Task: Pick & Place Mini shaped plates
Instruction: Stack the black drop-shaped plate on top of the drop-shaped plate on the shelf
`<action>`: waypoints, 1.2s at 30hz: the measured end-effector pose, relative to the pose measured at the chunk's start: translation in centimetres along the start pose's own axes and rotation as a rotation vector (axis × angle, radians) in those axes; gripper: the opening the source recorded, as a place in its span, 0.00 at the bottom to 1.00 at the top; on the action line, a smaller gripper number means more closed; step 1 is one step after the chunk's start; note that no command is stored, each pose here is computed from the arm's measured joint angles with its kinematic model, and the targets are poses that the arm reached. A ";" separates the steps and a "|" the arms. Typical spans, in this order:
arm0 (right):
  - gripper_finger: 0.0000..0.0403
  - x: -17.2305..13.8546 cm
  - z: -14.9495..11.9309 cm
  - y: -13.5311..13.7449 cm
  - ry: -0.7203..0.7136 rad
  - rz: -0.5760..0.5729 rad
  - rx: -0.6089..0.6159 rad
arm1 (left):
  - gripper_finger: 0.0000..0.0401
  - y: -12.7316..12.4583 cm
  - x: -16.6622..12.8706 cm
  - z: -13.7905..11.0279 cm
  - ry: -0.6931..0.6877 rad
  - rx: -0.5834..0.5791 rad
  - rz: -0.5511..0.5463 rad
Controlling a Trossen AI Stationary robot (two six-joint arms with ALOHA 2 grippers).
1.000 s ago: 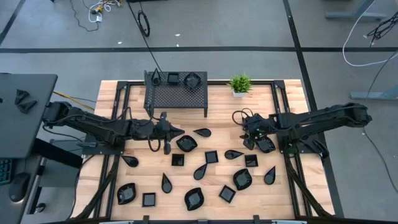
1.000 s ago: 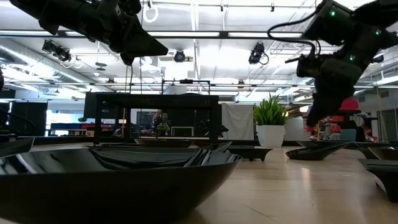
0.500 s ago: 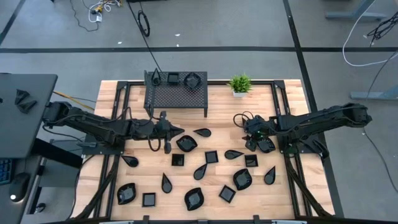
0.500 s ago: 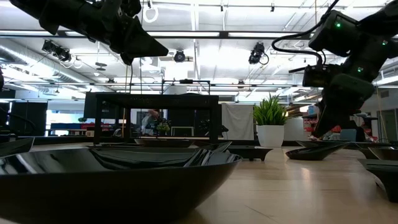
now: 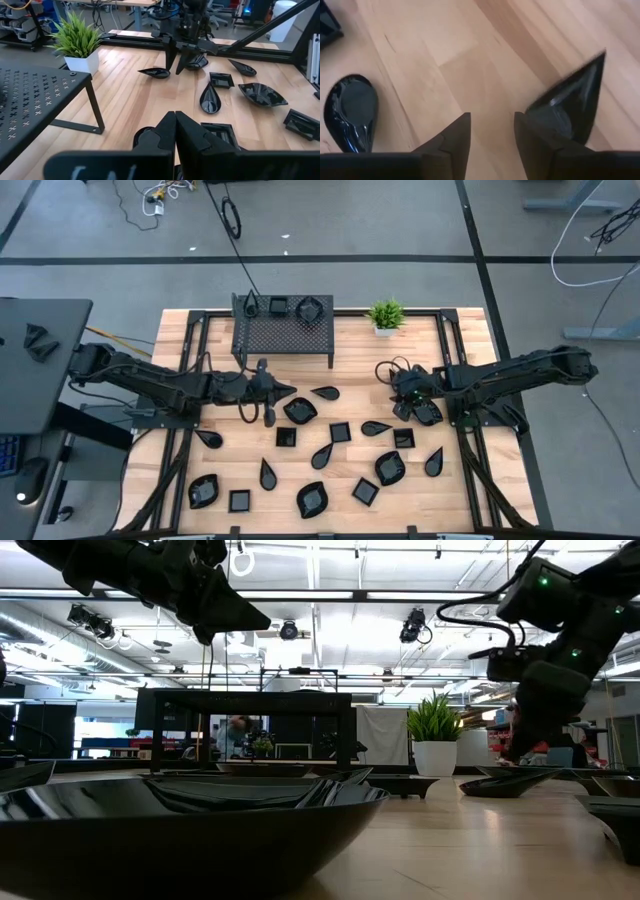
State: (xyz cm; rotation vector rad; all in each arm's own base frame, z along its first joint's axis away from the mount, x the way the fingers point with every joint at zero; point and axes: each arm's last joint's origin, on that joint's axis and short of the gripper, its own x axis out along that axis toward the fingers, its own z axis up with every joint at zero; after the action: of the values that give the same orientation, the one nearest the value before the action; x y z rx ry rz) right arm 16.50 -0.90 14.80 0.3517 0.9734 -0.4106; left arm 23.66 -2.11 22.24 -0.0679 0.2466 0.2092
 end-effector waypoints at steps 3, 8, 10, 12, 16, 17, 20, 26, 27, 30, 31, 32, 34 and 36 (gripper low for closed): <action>0.37 -0.3 0.1 0.0 0.030 -0.016 0.041 | 0.03 0.0 0.0 0.0 0.000 -0.007 0.000; 0.37 -0.3 -0.2 -0.1 0.053 -0.030 0.075 | 0.03 0.0 0.0 0.0 -0.004 -0.012 0.002; 0.37 0.0 -0.4 -0.2 0.038 -0.022 0.037 | 0.03 0.0 0.0 0.1 -0.007 -0.021 0.001; 0.37 0.5 -0.7 -0.3 0.021 -0.018 -0.001 | 0.03 0.0 0.0 0.1 -0.007 -0.021 0.001; 0.37 1.5 -1.5 -0.9 -0.003 -0.074 0.013 | 0.03 0.0 0.0 0.1 -0.013 -0.023 -0.002; 0.37 1.6 -1.6 -1.0 -0.008 -0.088 0.028 | 0.03 -0.1 0.0 0.1 -0.015 -0.023 -0.003; 0.35 1.8 -1.8 -1.2 -0.001 -0.103 0.053 | 0.03 -0.1 0.0 0.2 -0.016 -0.028 -0.010; 0.20 1.9 -1.7 -1.1 -0.011 -0.098 0.029 | 0.03 -0.1 0.0 0.2 -0.017 -0.049 -0.011; 0.17 1.9 -1.7 -1.1 -0.012 -0.097 0.023 | 0.03 -0.1 0.0 0.2 -0.017 -0.049 -0.011; 0.09 1.9 -1.7 -1.1 -0.010 -0.097 0.013 | 0.03 -0.1 0.0 0.2 -0.017 -0.050 -0.012; 0.07 1.9 -1.6 -1.1 -0.010 -0.096 0.005 | 0.03 -0.1 0.0 0.2 -0.017 -0.050 -0.012; 0.04 2.0 -1.6 -1.1 -0.008 -0.095 -0.001 | 0.03 -0.1 0.0 0.2 -0.017 -0.050 -0.012; 0.01 2.0 -1.6 -1.0 -0.010 -0.087 -0.014 | 0.03 -0.1 0.0 0.2 -0.017 -0.050 -0.012; 0.01 2.0 -1.5 -0.9 -0.013 -0.067 -0.029 | 0.03 -0.1 0.0 0.2 -0.017 -0.050 -0.012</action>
State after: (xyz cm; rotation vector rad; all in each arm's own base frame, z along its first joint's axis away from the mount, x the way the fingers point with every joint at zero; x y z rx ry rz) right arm 15.96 -1.35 12.21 0.2909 0.9798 -0.4588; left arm 23.71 -2.17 22.41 -0.1172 0.2240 0.2038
